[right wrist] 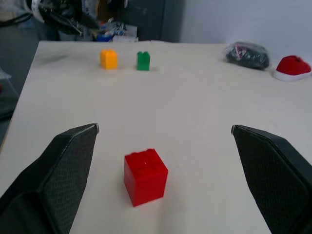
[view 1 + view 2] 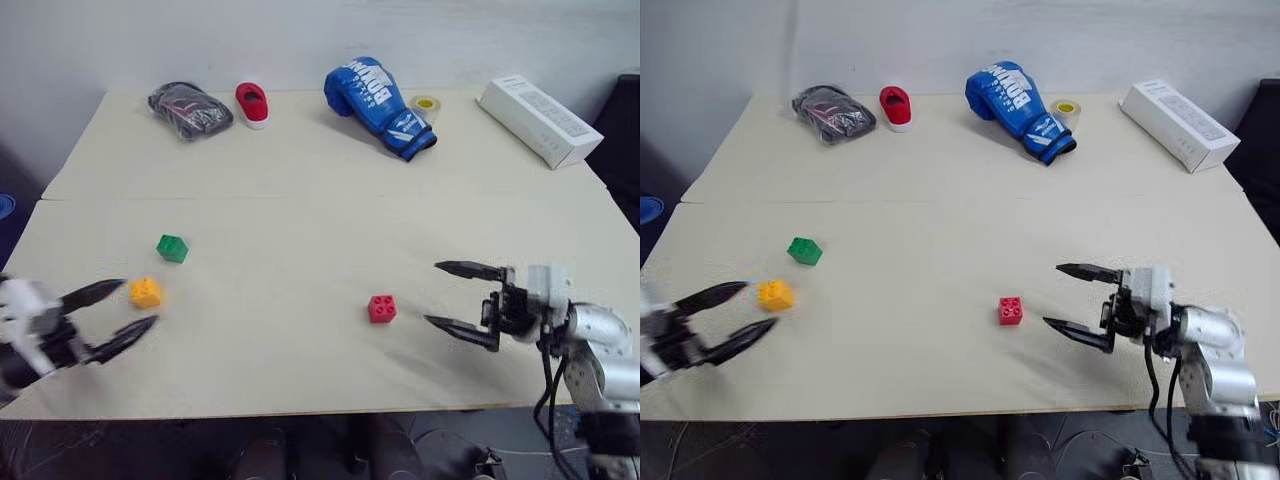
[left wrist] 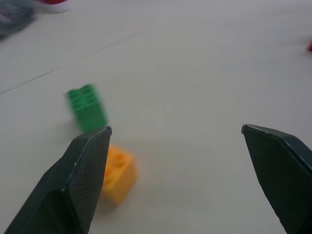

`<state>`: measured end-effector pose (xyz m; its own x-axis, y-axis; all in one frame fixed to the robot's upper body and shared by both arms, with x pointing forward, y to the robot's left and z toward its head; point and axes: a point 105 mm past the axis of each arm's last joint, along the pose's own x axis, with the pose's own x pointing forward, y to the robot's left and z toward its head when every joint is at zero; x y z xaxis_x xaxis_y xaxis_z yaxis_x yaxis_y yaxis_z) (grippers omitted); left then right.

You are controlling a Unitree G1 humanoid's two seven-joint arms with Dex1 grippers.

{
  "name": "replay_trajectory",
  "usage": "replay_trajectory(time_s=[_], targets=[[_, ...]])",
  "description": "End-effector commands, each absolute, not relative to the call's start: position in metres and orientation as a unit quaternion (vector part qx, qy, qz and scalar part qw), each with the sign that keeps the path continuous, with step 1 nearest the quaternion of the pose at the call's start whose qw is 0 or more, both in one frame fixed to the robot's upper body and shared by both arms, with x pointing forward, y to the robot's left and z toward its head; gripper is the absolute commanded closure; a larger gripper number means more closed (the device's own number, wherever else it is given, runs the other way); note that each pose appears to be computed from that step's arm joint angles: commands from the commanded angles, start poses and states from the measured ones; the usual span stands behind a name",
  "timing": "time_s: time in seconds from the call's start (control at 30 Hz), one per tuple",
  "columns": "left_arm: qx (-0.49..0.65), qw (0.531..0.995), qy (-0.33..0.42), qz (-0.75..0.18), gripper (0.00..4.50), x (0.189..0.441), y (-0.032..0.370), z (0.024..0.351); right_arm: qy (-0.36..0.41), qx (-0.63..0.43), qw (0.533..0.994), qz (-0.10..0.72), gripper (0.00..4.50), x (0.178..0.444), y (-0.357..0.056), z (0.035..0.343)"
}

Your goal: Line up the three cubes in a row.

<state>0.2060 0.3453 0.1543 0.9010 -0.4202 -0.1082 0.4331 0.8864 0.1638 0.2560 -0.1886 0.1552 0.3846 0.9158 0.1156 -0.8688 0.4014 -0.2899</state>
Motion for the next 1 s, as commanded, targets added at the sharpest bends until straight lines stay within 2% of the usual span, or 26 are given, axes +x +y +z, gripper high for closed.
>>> replay_trajectory(time_s=[0.03,0.1,0.2,0.33,0.43,0.57,0.73,0.83,1.0], targets=[[0.087,0.989,0.023,-0.117,0.00,0.185,0.389,0.153,-0.162,-0.083,0.846,0.502,0.02,0.249,-0.194,0.164],[0.069,0.993,0.029,-0.092,0.00,0.179,0.399,0.146,-0.160,-0.086,0.850,0.494,0.02,0.247,-0.195,0.159],[0.063,0.994,0.032,-0.080,0.00,0.195,0.396,0.147,-0.179,-0.112,0.846,0.489,0.02,0.245,-0.194,0.161],[0.013,0.995,-0.013,-0.098,0.00,0.233,0.374,0.176,-0.202,-0.117,0.849,0.474,0.02,0.248,-0.193,0.165],[-0.014,0.990,-0.017,-0.138,0.00,0.264,0.344,0.196,-0.209,-0.117,0.853,0.464,0.02,0.251,-0.194,0.164],[-0.005,0.987,0.076,-0.140,0.00,0.302,0.315,0.184,-0.207,-0.115,0.853,0.465,0.02,0.258,-0.196,0.157],[-0.028,0.990,0.099,-0.095,0.00,0.343,0.288,0.191,-0.206,-0.105,0.850,0.474,0.02,0.261,-0.196,0.151],[0.002,0.985,0.146,-0.094,0.00,0.351,0.274,0.179,-0.205,-0.104,0.849,0.476,0.02,0.261,-0.195,0.149],[0.013,0.982,0.174,-0.073,0.00,0.359,0.276,0.166,-0.204,-0.106,0.848,0.477,0.02,0.258,-0.192,0.147]])
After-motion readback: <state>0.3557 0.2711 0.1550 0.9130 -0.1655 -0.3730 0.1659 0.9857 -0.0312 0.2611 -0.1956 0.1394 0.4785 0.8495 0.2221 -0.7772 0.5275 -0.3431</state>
